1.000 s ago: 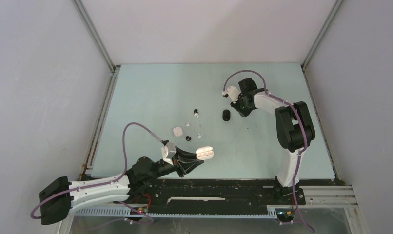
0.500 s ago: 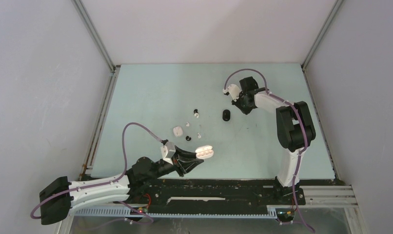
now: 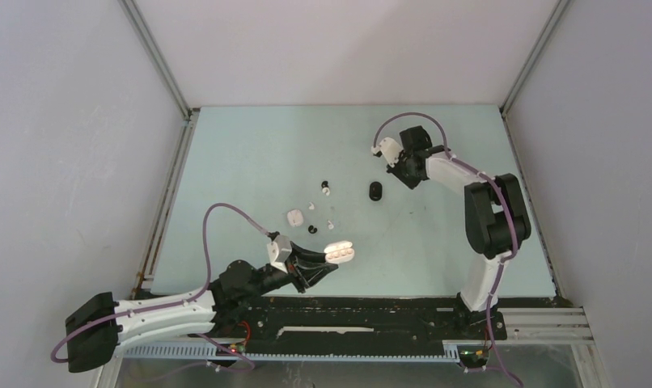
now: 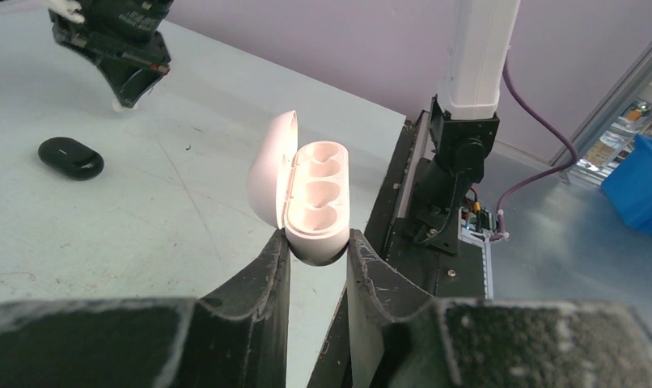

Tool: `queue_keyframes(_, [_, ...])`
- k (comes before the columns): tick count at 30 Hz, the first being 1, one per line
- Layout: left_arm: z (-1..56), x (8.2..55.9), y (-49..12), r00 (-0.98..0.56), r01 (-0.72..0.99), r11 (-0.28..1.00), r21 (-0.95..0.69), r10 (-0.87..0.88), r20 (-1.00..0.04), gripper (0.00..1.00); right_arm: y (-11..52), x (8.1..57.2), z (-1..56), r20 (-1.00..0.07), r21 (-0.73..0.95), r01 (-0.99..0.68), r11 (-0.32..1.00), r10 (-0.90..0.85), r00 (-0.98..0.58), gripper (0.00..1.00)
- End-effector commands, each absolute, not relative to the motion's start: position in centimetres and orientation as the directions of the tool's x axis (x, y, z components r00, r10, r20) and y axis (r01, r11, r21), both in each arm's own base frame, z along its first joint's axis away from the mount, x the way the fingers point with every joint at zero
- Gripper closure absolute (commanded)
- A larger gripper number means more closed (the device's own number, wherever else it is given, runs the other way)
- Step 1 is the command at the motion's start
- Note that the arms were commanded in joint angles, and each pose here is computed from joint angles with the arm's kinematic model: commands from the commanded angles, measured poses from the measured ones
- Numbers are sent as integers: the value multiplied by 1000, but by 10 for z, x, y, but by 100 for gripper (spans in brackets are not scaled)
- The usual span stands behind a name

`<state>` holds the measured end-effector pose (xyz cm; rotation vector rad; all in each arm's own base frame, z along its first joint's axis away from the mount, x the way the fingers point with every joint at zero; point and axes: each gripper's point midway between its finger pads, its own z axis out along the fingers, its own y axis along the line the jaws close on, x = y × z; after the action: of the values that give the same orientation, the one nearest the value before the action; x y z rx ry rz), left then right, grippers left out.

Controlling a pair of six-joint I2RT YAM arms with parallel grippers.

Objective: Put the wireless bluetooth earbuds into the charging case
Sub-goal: Pick up the right earbud from the center of the board, then insert the right earbud into the right side groove of the charging case.

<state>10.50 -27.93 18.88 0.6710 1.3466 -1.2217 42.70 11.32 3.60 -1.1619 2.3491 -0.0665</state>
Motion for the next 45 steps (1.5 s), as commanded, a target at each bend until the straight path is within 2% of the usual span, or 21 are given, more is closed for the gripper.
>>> queue_keyframes(1, [184,108,-278,-151,919,322,-229,-249,-957,100,139,389,101,-513,-224,-805,549,-769,-382,100])
queue_keyframes(4, [176,109,-279,-115,927,328,-179,-206,-972,100,168,337,145,-606,-108,-889,445,-738,-297,100])
queue_keyframes(7, [169,108,-280,-88,936,324,-139,-167,-982,100,189,274,175,-654,-20,-961,276,-730,-196,100])
queue_keyframes(13, [155,104,-283,-63,951,296,-91,-101,-993,100,218,170,212,-699,68,-998,19,-712,-61,100])
queue_keyframes(17, [148,99,-285,-55,960,271,-73,-73,-996,100,232,131,218,-712,119,-989,-90,-702,-22,100])
queue_keyframes(32, [138,102,-290,-25,964,266,-34,-36,-999,100,275,104,211,-673,212,-948,-236,-738,33,100])
queue_keyframes(43, [154,102,-287,-4,962,272,-34,-111,-994,100,293,99,198,-668,273,-926,-263,-744,14,100])
queue_keyframes(45, [142,98,-284,-18,965,259,-41,-88,-996,100,294,101,196,-665,268,-929,-254,-747,12,100])
